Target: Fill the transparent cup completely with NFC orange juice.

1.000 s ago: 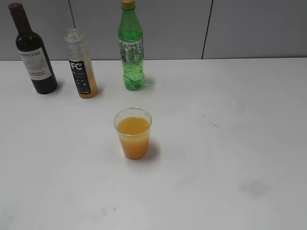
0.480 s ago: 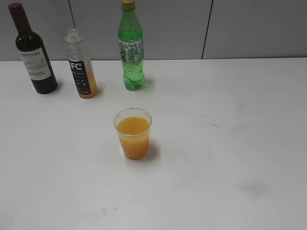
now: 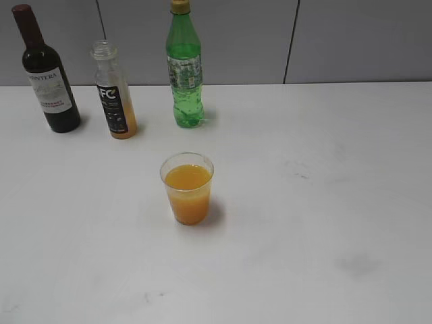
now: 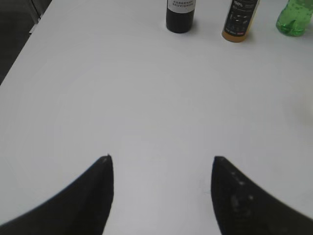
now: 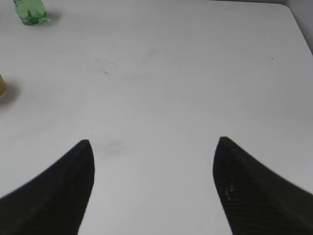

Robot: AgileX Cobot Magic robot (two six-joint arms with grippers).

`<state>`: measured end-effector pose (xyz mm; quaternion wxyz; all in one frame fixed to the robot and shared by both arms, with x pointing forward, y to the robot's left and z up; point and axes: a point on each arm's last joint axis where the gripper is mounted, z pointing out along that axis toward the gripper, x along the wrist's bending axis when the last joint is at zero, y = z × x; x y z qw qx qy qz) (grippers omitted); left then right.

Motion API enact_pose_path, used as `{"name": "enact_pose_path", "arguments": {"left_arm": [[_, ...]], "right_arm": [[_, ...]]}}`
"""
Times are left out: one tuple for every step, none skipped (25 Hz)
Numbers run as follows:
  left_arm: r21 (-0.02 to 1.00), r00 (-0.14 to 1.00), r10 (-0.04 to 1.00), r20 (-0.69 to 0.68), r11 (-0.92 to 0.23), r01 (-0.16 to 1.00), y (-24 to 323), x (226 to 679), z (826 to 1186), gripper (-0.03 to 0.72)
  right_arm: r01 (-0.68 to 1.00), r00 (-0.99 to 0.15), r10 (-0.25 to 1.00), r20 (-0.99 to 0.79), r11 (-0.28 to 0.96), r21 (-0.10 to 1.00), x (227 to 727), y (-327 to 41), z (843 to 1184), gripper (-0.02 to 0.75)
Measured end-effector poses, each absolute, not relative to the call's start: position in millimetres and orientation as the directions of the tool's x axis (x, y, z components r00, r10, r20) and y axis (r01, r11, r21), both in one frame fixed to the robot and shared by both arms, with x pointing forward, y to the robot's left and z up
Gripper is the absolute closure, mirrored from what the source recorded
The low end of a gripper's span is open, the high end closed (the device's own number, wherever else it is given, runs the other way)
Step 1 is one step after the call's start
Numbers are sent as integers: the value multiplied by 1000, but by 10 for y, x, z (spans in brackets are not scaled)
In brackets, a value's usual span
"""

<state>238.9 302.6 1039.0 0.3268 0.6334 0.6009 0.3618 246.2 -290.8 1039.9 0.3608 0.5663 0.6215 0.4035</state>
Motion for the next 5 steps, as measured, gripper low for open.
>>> {"name": "enact_pose_path", "arguments": {"left_arm": [[849,17,998,66,-65,525,3026,2389,10390,208],[849,17,998,66,-65,525,3026,2389,10390,210],[849,17,998,66,-65,525,3026,2389,10390,214],[849,17,998,66,-65,525,3026,2389,10390,221],[849,18,998,66,-65,525,3026,2389,10390,225]], "right_arm": [[413,-98,995,9,33,910,2462,-2908,10399,151],[413,-98,995,9,33,910,2462,-2908,10399,151],[413,-98,995,9,33,910,2462,-2908,10399,151],[413,-98,995,9,33,910,2462,-2908,10399,151],[413,-98,995,9,33,910,2462,-2908,10399,151]]}}
